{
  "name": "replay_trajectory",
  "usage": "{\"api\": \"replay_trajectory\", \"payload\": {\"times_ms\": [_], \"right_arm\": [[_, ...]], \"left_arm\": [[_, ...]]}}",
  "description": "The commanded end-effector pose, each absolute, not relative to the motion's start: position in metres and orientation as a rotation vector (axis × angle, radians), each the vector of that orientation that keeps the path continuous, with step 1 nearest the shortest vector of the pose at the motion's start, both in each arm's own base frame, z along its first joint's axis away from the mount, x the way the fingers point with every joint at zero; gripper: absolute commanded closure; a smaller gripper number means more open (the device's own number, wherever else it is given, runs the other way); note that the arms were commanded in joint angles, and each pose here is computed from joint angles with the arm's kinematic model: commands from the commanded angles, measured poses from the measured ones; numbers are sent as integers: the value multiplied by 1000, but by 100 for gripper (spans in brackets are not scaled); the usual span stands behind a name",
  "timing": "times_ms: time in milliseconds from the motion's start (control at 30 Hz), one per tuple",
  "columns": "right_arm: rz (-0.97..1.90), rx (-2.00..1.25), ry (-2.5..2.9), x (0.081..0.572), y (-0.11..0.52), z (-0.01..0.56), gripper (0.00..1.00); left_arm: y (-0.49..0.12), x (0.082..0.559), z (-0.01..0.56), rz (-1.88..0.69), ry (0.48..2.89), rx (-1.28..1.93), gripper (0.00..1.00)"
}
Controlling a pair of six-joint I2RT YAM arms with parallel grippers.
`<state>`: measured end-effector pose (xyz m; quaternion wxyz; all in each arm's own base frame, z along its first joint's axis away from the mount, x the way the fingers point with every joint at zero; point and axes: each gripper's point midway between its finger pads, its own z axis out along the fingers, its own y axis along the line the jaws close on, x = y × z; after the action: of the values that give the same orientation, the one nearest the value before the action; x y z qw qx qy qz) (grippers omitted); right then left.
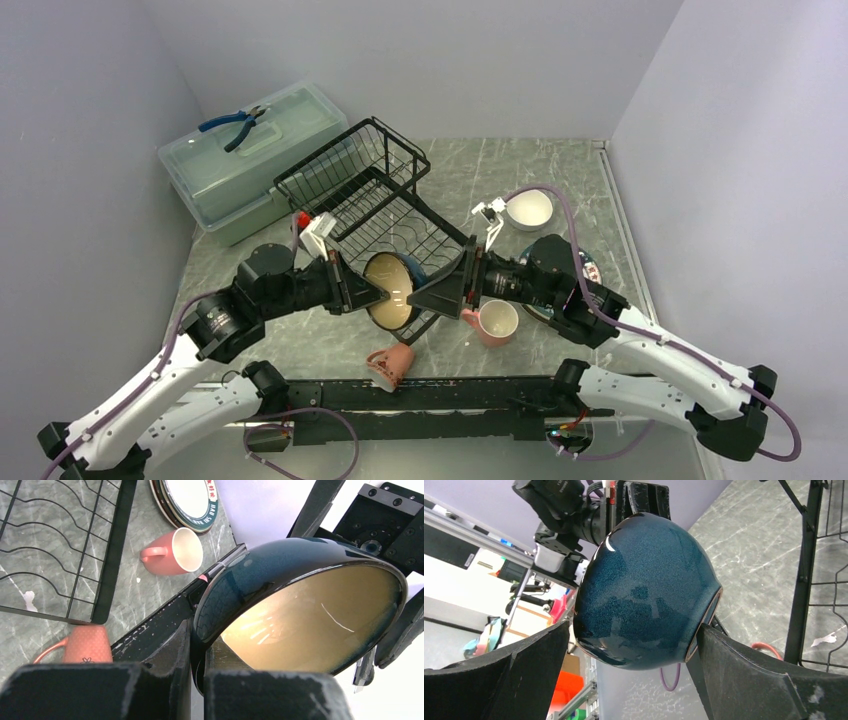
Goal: Load the mixed dishes into the dish rack
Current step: Insert the bowl into the dish rack.
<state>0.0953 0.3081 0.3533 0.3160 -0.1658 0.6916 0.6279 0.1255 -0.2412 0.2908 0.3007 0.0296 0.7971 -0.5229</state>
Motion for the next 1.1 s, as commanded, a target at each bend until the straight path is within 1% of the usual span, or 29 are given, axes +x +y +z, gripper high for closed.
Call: {"api": "replay_trajectory", "payload": {"times_ms": [0, 333, 433, 567, 667, 700, 733, 767, 833, 933, 967, 1067], "right_arm": [[1686, -481, 1771, 88, 312, 374, 0], [1630, -471, 1818, 95, 317, 370, 0], [1618, -473, 1832, 96, 319, 368, 4], [1609, -481, 1847, 97, 322, 366, 12], [1601, -482, 1852, 98, 322, 365, 22], [1601, -484, 1853, 98, 323, 365, 25], [1597, -484, 1857, 98, 323, 364, 32], [1593, -482, 1861, 99, 323, 363, 36], [1586, -478, 1863, 100, 323, 362, 48], [1574, -471, 1869, 102, 323, 361, 60], [1569, -468, 1869, 103, 323, 361, 62], [1552, -454, 1870, 105, 321, 362, 66]], "left_arm": [[-248, 134, 339, -1460, 1931, 105, 100], [-246, 141, 329, -1401, 1977, 82, 100], [-246, 142, 326, -1385, 1989, 79, 100], [-245, 144, 323, -1362, 2000, 73, 100], [-245, 145, 321, -1356, 2003, 72, 100], [-245, 146, 320, -1352, 2006, 70, 100], [-245, 146, 320, -1351, 2007, 70, 100], [-245, 147, 320, -1349, 2008, 71, 100], [-245, 147, 319, -1343, 2015, 72, 100], [-245, 149, 317, -1327, 2027, 71, 100], [-245, 149, 316, -1320, 2030, 68, 99], [-244, 151, 313, -1302, 2043, 63, 90]]}}
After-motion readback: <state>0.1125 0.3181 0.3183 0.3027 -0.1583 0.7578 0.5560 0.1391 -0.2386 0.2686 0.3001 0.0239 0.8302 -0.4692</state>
